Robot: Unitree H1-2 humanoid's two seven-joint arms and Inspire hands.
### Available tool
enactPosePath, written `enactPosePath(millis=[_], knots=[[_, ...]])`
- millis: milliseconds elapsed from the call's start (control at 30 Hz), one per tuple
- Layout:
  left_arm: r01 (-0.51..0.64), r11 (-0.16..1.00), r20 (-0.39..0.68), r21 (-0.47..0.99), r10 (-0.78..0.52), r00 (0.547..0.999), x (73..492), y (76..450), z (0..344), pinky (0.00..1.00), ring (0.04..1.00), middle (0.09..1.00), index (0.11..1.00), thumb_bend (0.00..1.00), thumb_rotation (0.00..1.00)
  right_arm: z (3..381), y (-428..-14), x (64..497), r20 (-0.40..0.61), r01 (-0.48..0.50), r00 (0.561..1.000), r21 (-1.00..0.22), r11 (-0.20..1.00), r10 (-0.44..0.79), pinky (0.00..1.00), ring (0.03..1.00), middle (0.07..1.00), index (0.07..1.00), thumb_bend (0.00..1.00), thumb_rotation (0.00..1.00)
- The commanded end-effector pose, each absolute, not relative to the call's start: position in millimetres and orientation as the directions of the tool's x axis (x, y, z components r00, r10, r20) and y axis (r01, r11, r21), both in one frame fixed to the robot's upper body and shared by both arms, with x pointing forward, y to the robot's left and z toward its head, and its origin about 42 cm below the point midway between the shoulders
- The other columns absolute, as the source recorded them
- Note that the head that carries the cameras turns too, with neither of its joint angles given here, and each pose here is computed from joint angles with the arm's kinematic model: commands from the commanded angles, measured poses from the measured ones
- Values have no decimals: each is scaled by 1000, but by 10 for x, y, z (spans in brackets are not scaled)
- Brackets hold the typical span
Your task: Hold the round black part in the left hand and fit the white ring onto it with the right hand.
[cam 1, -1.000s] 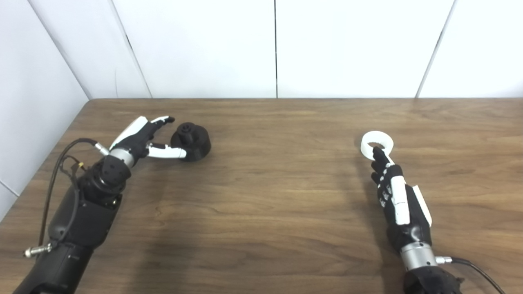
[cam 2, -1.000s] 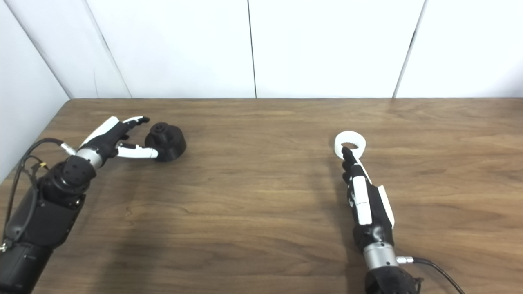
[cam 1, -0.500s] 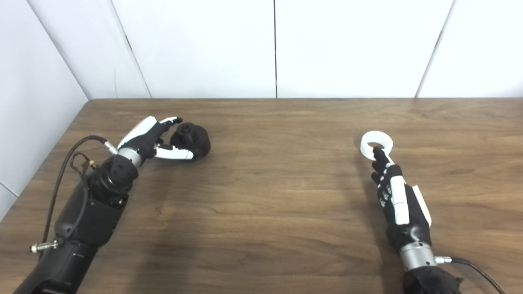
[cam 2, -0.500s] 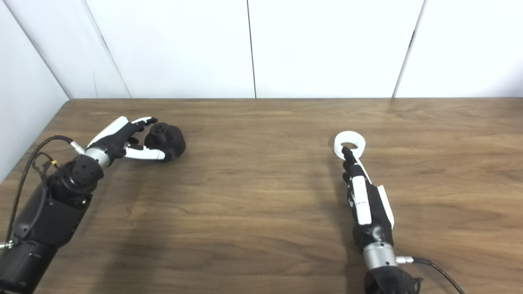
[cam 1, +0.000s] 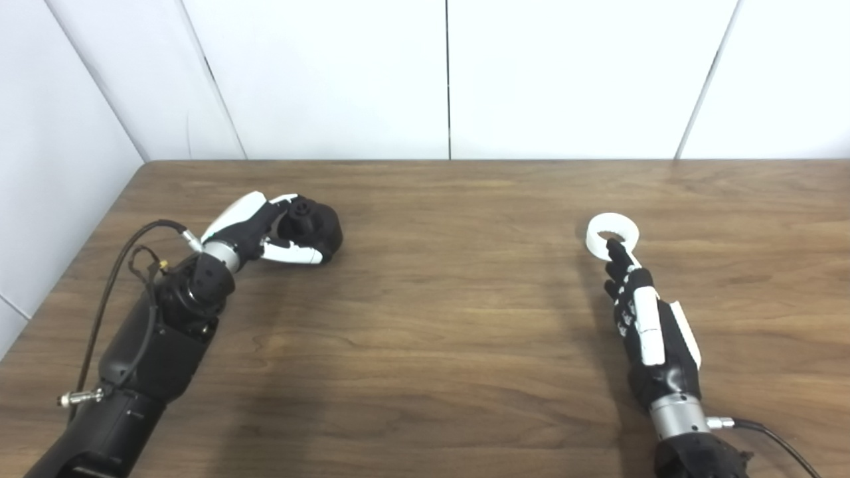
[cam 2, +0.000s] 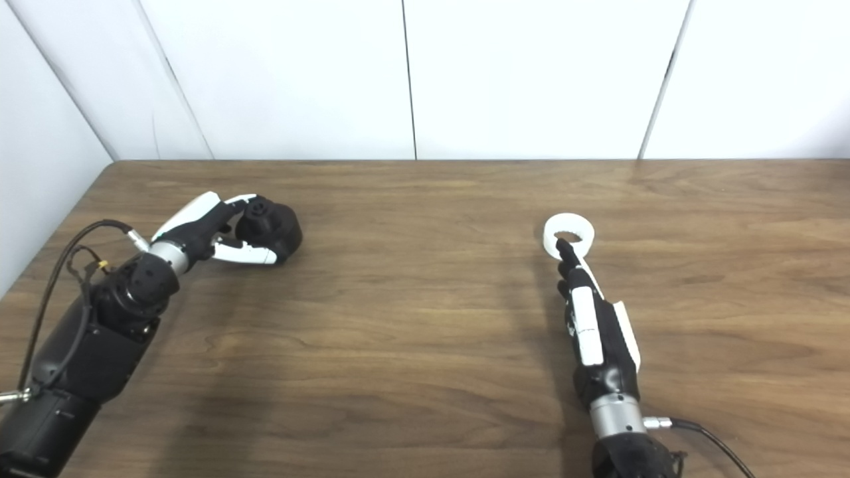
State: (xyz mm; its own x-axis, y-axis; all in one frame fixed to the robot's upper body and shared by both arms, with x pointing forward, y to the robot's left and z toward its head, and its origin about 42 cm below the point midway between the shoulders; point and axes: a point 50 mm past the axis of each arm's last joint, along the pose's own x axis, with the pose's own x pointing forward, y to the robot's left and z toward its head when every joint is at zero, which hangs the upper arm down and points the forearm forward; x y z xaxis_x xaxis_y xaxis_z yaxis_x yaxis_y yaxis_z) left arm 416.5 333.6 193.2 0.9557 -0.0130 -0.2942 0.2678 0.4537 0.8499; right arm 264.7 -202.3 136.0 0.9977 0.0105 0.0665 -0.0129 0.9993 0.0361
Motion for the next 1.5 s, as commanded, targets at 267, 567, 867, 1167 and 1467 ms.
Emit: enactPosePath(millis=[267,567,867,1167,1467], knots=[[184,348,-186,919,-29,982,4321,3353,2213,881,985,968,920,1000,479,1401,-1887,2539,101,11,995,113,994,-22,984,967,961,924,627,1000],[187,261,-181,947,-47,982,4332,3327,2206,943,995,953,907,999,473,1400,-1882,2548,102,12,994,114,993,-23,978,966,959,926,622,1000],[171,243,-163,955,-50,985,4317,3335,2182,946,989,936,853,928,470,1385,-1870,2558,100,14,995,116,993,-25,982,965,956,922,609,1000],[146,233,-134,961,-65,989,4314,3322,2194,920,968,918,773,818,496,1381,-1872,2546,97,11,995,107,994,-22,988,973,962,925,610,1000],[141,247,-129,959,-65,990,4291,3316,2173,882,954,908,732,759,483,1374,-1879,2538,91,9,996,112,994,-19,990,972,960,926,610,1000]])
